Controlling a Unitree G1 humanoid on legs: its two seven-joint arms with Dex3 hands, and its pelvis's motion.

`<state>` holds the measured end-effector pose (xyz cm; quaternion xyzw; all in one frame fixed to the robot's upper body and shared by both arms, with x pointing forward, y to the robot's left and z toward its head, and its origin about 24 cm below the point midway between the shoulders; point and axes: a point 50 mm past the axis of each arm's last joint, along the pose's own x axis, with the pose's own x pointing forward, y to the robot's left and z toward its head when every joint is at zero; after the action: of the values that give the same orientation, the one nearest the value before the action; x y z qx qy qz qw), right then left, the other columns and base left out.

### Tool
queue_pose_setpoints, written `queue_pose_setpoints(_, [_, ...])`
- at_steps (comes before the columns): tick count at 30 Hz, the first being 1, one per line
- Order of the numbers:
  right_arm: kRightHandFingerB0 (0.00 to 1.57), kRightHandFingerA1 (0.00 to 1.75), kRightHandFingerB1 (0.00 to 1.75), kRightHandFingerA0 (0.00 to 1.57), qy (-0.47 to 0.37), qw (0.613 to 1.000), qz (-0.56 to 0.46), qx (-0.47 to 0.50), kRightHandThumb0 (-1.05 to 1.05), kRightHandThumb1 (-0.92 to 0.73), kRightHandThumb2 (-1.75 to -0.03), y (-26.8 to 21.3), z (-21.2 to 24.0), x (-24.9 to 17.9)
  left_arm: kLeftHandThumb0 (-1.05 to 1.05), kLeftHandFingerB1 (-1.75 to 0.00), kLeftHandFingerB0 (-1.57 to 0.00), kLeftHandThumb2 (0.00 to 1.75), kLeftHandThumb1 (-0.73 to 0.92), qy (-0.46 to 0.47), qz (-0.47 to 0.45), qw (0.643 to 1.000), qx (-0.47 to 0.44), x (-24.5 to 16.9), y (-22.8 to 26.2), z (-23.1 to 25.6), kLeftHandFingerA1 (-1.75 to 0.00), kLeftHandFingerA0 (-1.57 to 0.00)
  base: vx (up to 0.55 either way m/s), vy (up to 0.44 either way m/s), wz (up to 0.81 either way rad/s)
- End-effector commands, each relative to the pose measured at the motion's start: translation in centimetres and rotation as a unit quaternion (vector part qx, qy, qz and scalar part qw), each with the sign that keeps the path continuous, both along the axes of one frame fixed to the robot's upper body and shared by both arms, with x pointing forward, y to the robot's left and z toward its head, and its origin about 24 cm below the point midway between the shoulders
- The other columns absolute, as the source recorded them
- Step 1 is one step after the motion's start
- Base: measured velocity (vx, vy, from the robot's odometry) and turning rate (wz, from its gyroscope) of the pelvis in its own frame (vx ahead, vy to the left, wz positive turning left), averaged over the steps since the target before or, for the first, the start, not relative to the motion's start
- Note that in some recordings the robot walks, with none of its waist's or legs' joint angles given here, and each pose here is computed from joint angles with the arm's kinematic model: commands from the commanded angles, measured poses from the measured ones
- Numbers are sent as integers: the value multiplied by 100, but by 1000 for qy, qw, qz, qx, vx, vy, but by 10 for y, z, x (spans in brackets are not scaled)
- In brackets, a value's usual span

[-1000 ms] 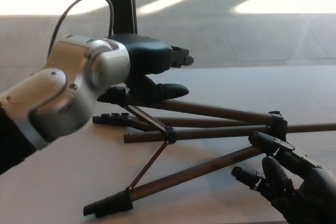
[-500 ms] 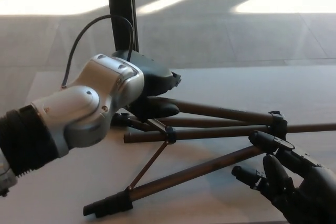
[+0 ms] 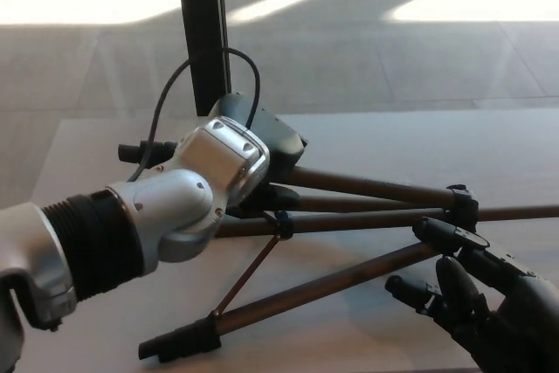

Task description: Use both hands of the robot to pick up the tripod lying in the middle of the desk and make it stand upright on the desk

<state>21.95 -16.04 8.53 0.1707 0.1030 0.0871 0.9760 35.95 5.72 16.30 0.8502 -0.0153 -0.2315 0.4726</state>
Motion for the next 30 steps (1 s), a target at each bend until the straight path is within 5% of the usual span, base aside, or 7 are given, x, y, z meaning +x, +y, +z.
queue_pose_setpoints(1, [55,69,44,54,24,998,-31,-42,-73,-64,-60,-13,3,2,-64,-47,-37,58,58,-263,-133,952,78,2,-29,11,-75,-66,0,0,0])
queue_pose_setpoints(8, [51,68,48,51,15,999,-29,-41,-73,-51,-74,-9,8,3,-44,-52,-30,73,42,-259,-166,951,22,1,-28,-4,-129,-105,0,0,0])
queue_pose_setpoints(14, [53,65,38,53,8,999,-30,-43,-63,-64,-60,-12,11,5,-37,-65,-85,56,53,-245,-142,958,52,4,-19,-19,-156,-95,0,0,0])
queue_pose_setpoints(15, [47,69,53,53,11,999,-31,-41,-63,-50,-91,-12,11,6,-37,-68,-87,56,53,-222,-131,964,68,5,-15,-21,-158,-93,0,0,0])
queue_pose_setpoints(18, [56,65,38,56,11,998,-36,-43,-62,-64,-60,-13,12,7,-37,-70,-90,56,52,-218,-128,965,74,8,-11,-21,-157,-93,0,0,0])
queue_pose_setpoints(28, [56,67,41,54,25,998,-37,-46,-59,-63,-59,-13,9,8,-38,-88,-79,64,61,-205,-104,971,64,7,2,-23,-125,-94,0,0,0])
queue_pose_setpoints(30, [50,69,54,53,30,997,-39,-52,-60,-51,-91,-13,8,9,-39,-101,-83,65,63,-196,-103,975,31,6,2,-23,-138,-94,0,0,0])
